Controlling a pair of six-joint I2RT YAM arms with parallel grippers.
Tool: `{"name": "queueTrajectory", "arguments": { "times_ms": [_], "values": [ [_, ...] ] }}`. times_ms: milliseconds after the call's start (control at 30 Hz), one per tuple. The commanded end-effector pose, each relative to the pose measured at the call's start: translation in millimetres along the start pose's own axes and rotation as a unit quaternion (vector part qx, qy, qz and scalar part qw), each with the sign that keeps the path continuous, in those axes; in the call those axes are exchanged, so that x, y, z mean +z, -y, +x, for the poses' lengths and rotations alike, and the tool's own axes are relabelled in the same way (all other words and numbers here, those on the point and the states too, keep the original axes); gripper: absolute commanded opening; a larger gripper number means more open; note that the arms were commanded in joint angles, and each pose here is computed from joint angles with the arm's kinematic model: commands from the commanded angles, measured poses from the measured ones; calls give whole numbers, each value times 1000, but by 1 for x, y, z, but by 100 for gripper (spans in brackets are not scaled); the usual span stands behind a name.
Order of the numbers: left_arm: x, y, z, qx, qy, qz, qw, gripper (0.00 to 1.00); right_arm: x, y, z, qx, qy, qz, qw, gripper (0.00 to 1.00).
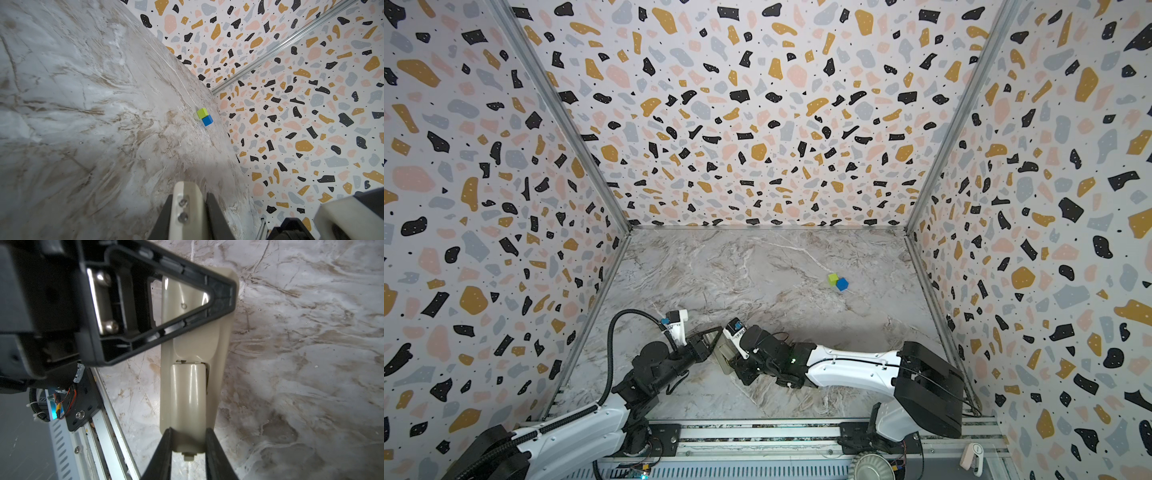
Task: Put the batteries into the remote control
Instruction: 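Slide the cover onto the battery compartment with the right gripper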
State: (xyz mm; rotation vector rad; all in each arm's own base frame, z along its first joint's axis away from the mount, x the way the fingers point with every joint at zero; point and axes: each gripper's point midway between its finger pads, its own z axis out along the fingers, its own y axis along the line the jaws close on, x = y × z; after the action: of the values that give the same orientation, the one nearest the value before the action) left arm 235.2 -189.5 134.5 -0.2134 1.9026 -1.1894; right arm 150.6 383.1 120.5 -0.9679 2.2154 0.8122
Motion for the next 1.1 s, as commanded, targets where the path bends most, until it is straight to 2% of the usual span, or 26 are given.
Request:
{"name": "queueTrajectory", "arguments": {
  "times_ms": [0, 1067],
  "values": [
    [-2, 17, -14, 1, 28, 31, 999, 0, -2, -5, -15, 7, 19, 0, 1000, 3],
    [-6, 13, -15, -3, 38, 27, 999, 0, 5, -8, -12, 26, 25, -5, 999, 2]
  ]
}}
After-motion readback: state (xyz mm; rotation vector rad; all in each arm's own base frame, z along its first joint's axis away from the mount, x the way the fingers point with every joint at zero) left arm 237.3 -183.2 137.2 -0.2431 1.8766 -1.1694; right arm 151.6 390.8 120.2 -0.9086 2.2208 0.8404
